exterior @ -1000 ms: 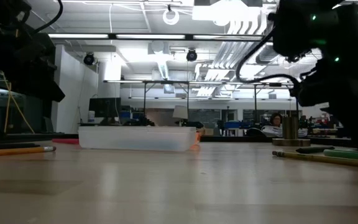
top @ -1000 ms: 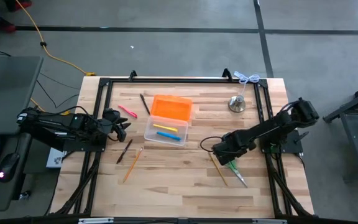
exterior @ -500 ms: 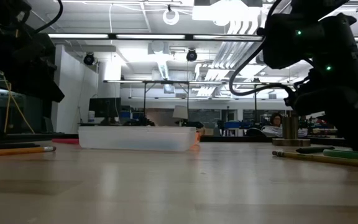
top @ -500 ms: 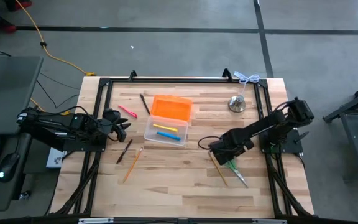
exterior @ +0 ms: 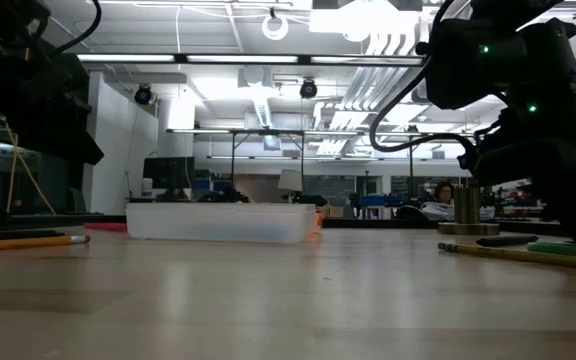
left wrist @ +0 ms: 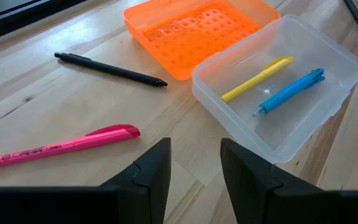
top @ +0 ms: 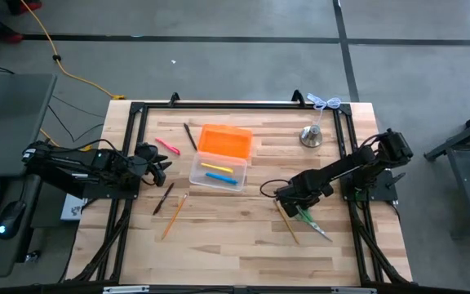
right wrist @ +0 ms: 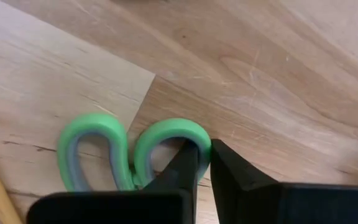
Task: Pick & place school supplies into a supply box
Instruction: Put the green scissors into the orange supply box
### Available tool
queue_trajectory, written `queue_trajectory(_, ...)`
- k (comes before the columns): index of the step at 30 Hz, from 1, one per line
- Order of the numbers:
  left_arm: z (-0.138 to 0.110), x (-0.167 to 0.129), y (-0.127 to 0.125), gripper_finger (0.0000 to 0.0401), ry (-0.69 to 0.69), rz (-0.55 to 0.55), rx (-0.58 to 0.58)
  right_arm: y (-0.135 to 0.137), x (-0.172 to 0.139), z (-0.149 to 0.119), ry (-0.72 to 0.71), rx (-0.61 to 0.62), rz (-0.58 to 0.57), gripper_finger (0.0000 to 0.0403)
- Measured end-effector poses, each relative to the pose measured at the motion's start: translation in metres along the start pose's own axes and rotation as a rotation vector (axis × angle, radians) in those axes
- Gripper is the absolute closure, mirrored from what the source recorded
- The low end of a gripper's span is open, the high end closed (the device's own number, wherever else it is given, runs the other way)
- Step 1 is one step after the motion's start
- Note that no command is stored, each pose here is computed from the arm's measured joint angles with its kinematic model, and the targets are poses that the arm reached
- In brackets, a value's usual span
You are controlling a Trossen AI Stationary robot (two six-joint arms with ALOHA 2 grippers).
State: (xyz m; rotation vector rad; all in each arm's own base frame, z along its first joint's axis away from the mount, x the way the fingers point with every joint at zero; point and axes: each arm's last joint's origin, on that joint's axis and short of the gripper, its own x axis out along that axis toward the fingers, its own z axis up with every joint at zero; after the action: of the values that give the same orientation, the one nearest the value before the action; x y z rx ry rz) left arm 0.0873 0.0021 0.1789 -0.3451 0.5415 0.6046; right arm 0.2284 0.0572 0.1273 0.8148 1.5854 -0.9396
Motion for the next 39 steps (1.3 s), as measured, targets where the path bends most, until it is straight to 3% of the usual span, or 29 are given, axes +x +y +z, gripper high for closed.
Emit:
queue_trajectory(15, 0.000, 0.000, 0.000, 0.0231, 0.001, 0.000, 0.000, -0.012, -0.013, -0.004, -0.015, -0.014, 0.000, 0.0400)
queue_trajectory(29, 0.000, 0.000, 0.000, 0.0231, 0.000, 0.000, 0.000, -0.032, -0.052, -0.011, -0.074, 0.010, 0.188, 0.0402)
queue_trajectory(39, 0.000, 0.000, 0.000, 0.0231, 0.000, 0.000, 0.000, -0.044, -0.080, -0.013, -0.243, 0.045, 0.379, 0.0403)
